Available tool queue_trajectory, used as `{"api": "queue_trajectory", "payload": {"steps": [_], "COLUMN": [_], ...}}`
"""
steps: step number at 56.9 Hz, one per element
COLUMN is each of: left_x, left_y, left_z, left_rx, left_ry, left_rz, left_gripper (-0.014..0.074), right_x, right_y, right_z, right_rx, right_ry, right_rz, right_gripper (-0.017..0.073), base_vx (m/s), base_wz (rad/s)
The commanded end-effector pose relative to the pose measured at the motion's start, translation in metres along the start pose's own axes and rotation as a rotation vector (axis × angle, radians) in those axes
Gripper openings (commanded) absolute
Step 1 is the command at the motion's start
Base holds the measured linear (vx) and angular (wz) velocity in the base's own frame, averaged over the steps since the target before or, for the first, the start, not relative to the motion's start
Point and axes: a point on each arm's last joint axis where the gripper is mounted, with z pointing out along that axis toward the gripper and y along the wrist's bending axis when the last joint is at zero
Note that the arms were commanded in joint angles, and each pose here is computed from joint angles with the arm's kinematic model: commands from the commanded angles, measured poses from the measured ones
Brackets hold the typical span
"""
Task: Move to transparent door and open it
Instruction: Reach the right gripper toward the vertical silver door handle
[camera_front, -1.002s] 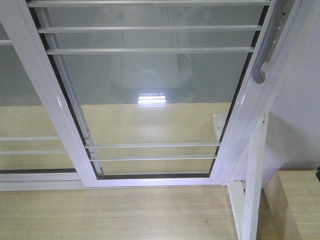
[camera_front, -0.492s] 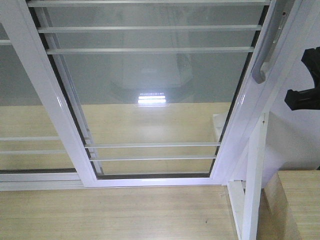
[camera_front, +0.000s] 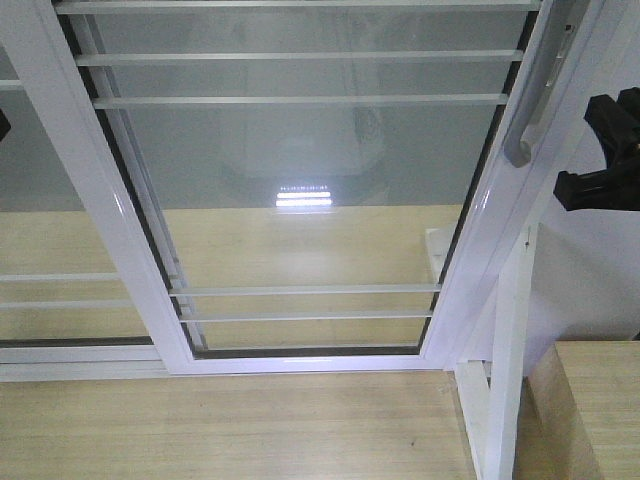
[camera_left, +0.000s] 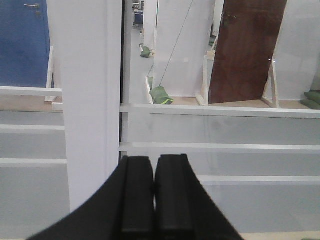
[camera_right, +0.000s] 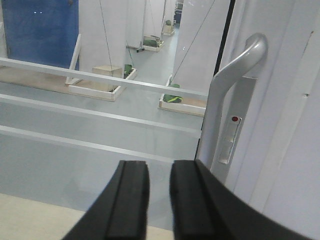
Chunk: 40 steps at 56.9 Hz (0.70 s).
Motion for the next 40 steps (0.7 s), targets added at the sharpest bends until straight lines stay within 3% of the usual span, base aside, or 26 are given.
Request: {"api": "queue_trajectory", "payload": {"steps": [1,6,13,23,32,40], "left_x": [-0.022,-0.022,-0.022,-0.022,-0.02,-0.018], "left_y": [-0.003,-0.003,-0.003,-0.003,-0.003,-0.002], "left_z": [-0.003,-0.003,-0.003,-0.003,-0.003,-0.002], "left_rx": [0.013,0.013,0.012,0.012,0.012,0.011], "left_ry": [-0.137,-0.137,-0.138,-0.137,-0.115,-0.092], "left_rz": [-0.013,-0.012,-0.012,-0.012,-0.012,-0.012], "left_gripper": [0.0304,0.0438,0.0604,0.0706,0.0687,0.0645], "right_x": [-0.022,-0.022,-0.023,-0.02,-0.011,-0.003], "right_y": [-0.004,-0.004,-0.004,-0.005,-0.016,-0.027], "right_z": [-0.002,-0.002,-0.002,0.003,0.02,0.039], "right_rx": [0.023,0.025,0.027,0.035,0.1,0.157], "right_ry": [-0.128,-0.133,-0.136,-0.131,-0.127,-0.142], "right_rz": [-0.009,-0.005,-0.006,-0.002,0.048,0.053], "right_gripper": [0.042,0.0584,0.073,0.072,0.068,0.0627], "base_vx": [0.0,0.0,0.0,0.0,0.0,0.0], "base_wz": [0.0,0.0,0.0,0.0,0.0,0.0]}}
